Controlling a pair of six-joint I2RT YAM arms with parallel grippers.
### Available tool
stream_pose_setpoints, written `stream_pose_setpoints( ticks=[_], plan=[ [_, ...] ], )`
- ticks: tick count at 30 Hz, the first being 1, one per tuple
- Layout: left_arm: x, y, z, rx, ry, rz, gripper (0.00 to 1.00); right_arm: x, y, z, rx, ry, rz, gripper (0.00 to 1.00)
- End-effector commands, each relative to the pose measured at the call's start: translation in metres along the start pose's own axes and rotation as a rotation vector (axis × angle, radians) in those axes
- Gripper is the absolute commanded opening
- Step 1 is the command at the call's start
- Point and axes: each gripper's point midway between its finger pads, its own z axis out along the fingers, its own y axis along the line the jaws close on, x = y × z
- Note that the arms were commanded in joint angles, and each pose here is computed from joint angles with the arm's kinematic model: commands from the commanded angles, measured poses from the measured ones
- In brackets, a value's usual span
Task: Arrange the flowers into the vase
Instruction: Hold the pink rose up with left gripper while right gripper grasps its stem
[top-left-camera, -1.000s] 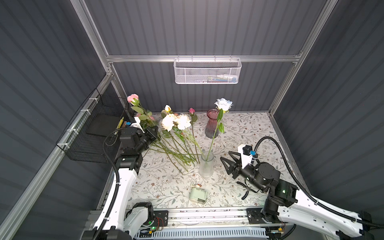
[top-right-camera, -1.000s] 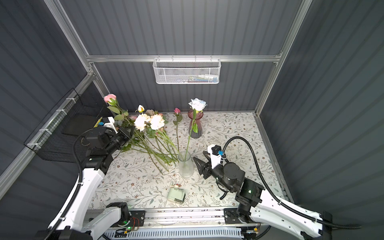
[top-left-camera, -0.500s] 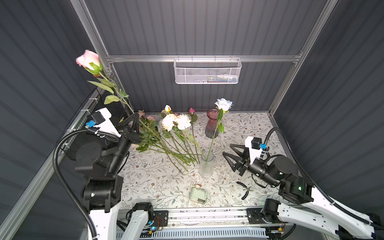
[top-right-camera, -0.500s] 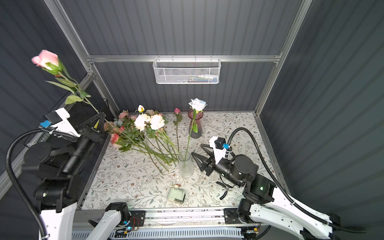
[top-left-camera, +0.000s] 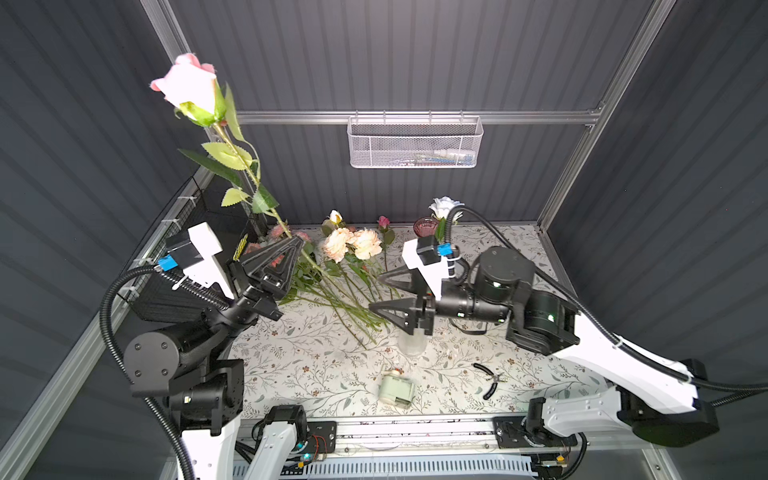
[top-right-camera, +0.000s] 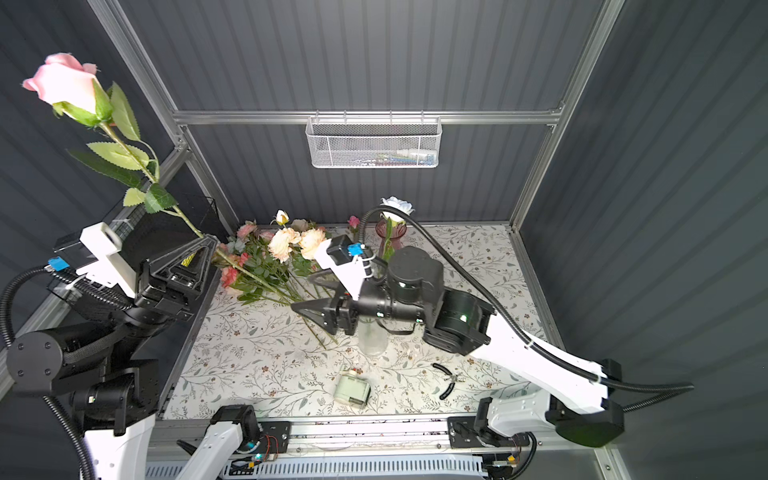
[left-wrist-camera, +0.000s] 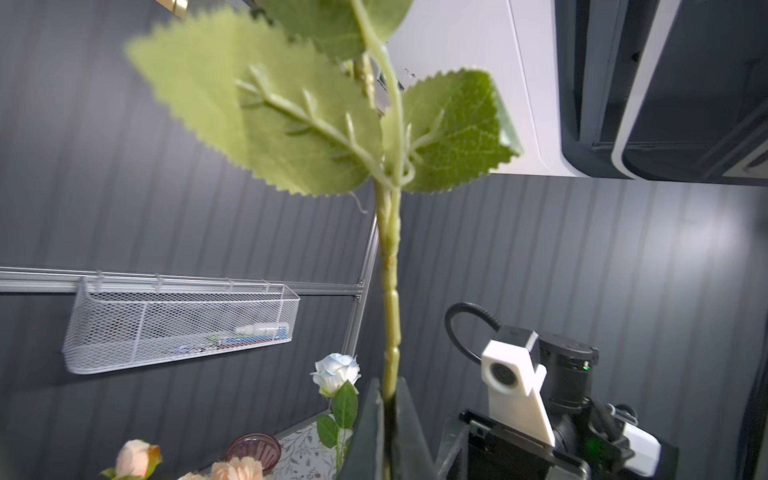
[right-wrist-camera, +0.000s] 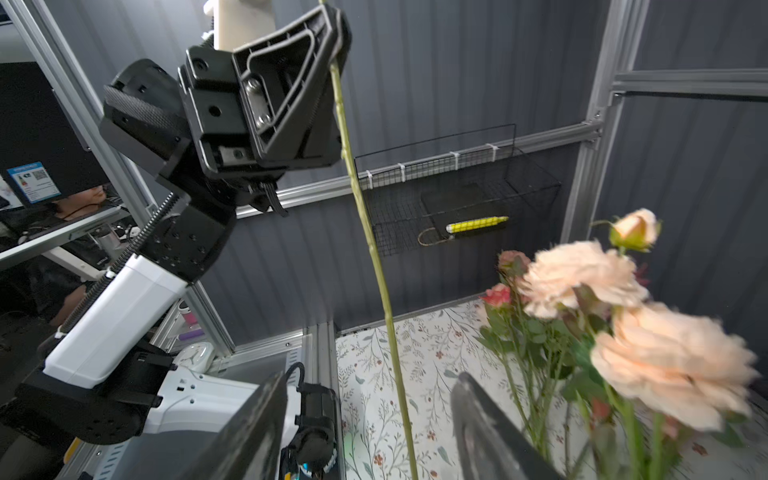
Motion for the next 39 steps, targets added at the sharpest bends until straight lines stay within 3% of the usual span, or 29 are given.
stream_pose_setpoints(
  ticks=[1, 8, 11, 13, 18, 19, 20, 21, 23, 27, 29, 35, 39],
  plan=[
    [0.003, -0.024, 0.002, 0.164, 0.028, -0.034, 0.00, -0.009, 0.020, 0.010, -0.119, 0.029, -0.015, 0.65],
    [0.013, -0.020, 0.002, 0.195, 0.051, -0.074, 0.00, -0.022, 0.022, 0.036, -0.162, 0.039, -0.023, 0.66],
    [0.014, -0.020, 0.003, 0.210, 0.054, -0.084, 0.00, -0.023, 0.018, 0.048, -0.160, 0.054, -0.025, 0.61],
    [0.016, -0.018, 0.004, 0.213, 0.060, -0.097, 0.00, -0.023, 0.016, 0.056, -0.161, 0.070, -0.025, 0.53],
    [0.021, -0.012, 0.005, 0.204, 0.068, -0.125, 0.01, -0.028, 0.015, 0.066, -0.172, 0.070, -0.025, 0.18],
    [0.021, -0.012, 0.005, 0.202, 0.065, -0.126, 0.19, -0.028, 0.016, 0.066, -0.179, 0.065, -0.025, 0.10],
    [0.021, -0.011, 0.004, 0.198, 0.062, -0.128, 0.50, -0.028, 0.017, 0.065, -0.183, 0.061, -0.023, 0.04],
    [0.022, -0.010, 0.004, 0.189, 0.059, -0.131, 0.74, -0.028, 0.018, 0.064, -0.187, 0.054, -0.024, 0.00],
    [0.022, -0.009, 0.003, 0.171, 0.053, -0.126, 0.98, -0.029, 0.019, 0.058, -0.182, 0.018, -0.033, 0.00],
    [0.021, 0.002, -0.002, 0.074, 0.027, -0.113, 1.00, -0.024, 0.016, 0.032, -0.123, -0.056, -0.051, 0.00],
    [0.020, 0.013, -0.010, -0.034, -0.010, -0.086, 1.00, -0.023, 0.012, 0.010, -0.067, -0.107, -0.077, 0.00],
    [0.032, 0.057, -0.043, -0.340, -0.097, -0.043, 1.00, -0.011, -0.023, -0.060, 0.235, -0.280, -0.151, 0.00],
    [0.062, 0.085, -0.055, -0.435, -0.063, -0.095, 1.00, 0.002, -0.046, -0.086, 0.404, -0.367, -0.232, 0.00]
  ],
)
